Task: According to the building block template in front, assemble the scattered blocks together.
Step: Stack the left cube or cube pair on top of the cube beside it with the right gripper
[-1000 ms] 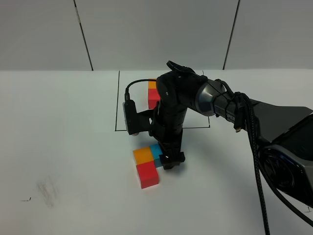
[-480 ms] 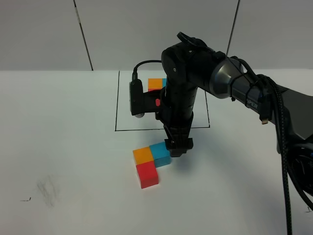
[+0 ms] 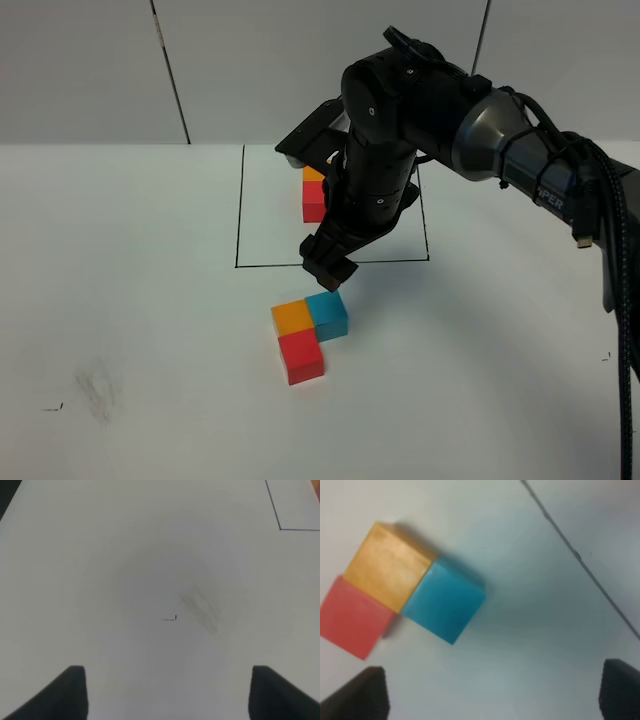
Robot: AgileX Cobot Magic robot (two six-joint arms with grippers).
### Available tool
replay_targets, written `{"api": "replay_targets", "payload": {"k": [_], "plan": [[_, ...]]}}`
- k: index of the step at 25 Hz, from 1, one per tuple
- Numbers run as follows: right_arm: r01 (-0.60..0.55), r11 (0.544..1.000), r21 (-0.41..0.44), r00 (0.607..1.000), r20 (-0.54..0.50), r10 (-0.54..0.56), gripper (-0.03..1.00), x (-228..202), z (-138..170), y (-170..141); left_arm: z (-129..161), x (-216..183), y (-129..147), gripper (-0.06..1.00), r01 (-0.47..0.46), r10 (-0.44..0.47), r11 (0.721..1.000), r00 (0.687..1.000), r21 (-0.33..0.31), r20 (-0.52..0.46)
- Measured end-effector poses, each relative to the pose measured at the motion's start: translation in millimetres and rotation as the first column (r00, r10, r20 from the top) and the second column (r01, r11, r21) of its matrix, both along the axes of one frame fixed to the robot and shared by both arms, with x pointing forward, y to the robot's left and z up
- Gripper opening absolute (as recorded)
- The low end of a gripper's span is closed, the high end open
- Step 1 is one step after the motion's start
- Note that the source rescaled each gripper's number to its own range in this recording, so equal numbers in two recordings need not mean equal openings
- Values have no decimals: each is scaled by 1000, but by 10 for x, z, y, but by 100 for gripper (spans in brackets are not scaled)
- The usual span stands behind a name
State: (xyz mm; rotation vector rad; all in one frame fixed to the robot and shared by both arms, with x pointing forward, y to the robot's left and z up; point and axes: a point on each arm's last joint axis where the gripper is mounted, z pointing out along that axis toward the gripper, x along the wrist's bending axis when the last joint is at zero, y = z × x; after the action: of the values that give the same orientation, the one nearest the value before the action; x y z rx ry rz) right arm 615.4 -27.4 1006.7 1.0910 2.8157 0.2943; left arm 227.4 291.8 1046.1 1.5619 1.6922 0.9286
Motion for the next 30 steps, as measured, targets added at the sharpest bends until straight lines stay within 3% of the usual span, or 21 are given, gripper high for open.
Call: {"api": "replay_targets", "payload": {"k": [3, 8, 18, 25, 30], "plan": [[181, 982, 43, 983, -21, -181, 74, -27, 72, 8, 0, 0, 0, 61, 0, 0, 1000, 1000, 0, 0], [286, 957, 50, 957, -55, -284, 70, -137, 82, 35, 0, 0, 0, 61, 0, 0, 1000, 1000, 0, 0], [286, 958, 9, 954, -97, -284, 52, -632, 112, 19, 0, 0, 0, 61, 0, 0, 1000, 1000, 0, 0], [244, 962, 124, 970, -46, -240, 50, -730, 48, 292, 0, 0, 0, 61, 0, 0, 1000, 1000, 0, 0], [259, 963, 72, 963, -92, -252, 50, -698, -204, 328, 0, 0, 0, 61, 0, 0, 1000, 1000, 0, 0]]}}
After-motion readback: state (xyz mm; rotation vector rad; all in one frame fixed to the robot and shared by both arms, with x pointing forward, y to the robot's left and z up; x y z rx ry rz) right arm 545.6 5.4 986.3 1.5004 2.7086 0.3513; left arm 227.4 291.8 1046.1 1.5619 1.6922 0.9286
